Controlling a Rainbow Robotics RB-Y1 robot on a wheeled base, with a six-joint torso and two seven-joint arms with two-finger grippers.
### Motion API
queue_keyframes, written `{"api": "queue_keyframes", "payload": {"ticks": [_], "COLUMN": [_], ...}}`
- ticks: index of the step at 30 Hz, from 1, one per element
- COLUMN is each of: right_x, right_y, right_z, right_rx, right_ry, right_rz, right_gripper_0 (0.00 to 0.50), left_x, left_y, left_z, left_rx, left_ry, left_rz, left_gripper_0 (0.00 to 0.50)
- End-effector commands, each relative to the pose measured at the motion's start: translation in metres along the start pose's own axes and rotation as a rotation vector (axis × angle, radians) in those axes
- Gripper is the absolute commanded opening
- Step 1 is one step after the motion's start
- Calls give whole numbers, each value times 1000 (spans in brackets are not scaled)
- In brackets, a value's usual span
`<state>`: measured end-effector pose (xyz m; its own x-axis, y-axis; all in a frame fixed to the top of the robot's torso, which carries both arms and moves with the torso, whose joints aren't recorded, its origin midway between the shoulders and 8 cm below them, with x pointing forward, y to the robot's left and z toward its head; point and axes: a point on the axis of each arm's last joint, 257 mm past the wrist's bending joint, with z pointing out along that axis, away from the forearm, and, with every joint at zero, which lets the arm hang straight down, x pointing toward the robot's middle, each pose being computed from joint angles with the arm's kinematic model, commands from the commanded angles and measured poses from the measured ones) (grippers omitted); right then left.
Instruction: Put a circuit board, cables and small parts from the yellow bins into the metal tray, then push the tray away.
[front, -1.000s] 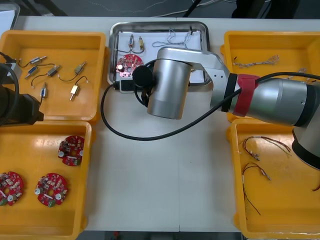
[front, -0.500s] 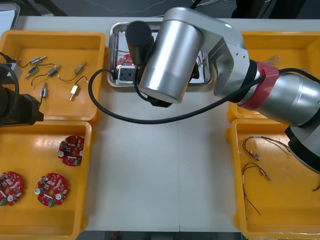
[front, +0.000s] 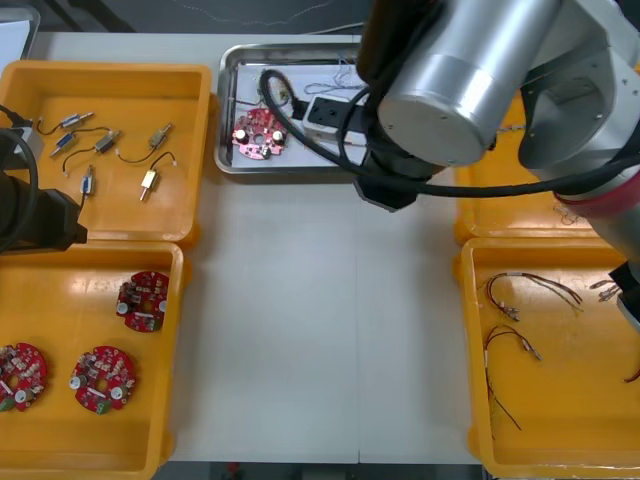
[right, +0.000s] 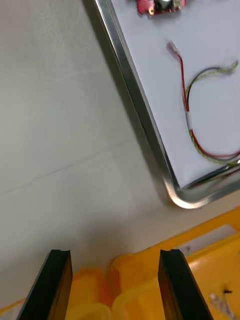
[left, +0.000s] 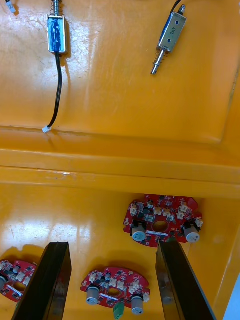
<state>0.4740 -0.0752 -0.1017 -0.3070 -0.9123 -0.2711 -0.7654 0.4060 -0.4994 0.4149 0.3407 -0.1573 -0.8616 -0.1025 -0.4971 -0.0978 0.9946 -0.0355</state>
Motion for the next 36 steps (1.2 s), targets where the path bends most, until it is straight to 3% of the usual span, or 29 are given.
{"api": "queue_keyframes", "payload": {"ticks": [1,10,24,36], "right_x": [42,110,208,274], "right_y": [-17,-35,-52,-35], "right_z": [-16,-21,-30,-36], "right_rx": [-13,-47,11,31], "right_ry": [2,37,104,154], "right_rz": [199,493,969,1171], "right_gripper_0": [500,500,500,500], "left_x": [-8,-8,-8,-8], "left_y": [12,12,12,12], "left_z": [-14,-14,-14,-14], "left_rx": [-29,-29,-29,-29], "left_ry": [-34,-34,-34,-34], "left_rz": [-12,-12,-12,-12], "left_gripper_0": [500,500,500,500]}}
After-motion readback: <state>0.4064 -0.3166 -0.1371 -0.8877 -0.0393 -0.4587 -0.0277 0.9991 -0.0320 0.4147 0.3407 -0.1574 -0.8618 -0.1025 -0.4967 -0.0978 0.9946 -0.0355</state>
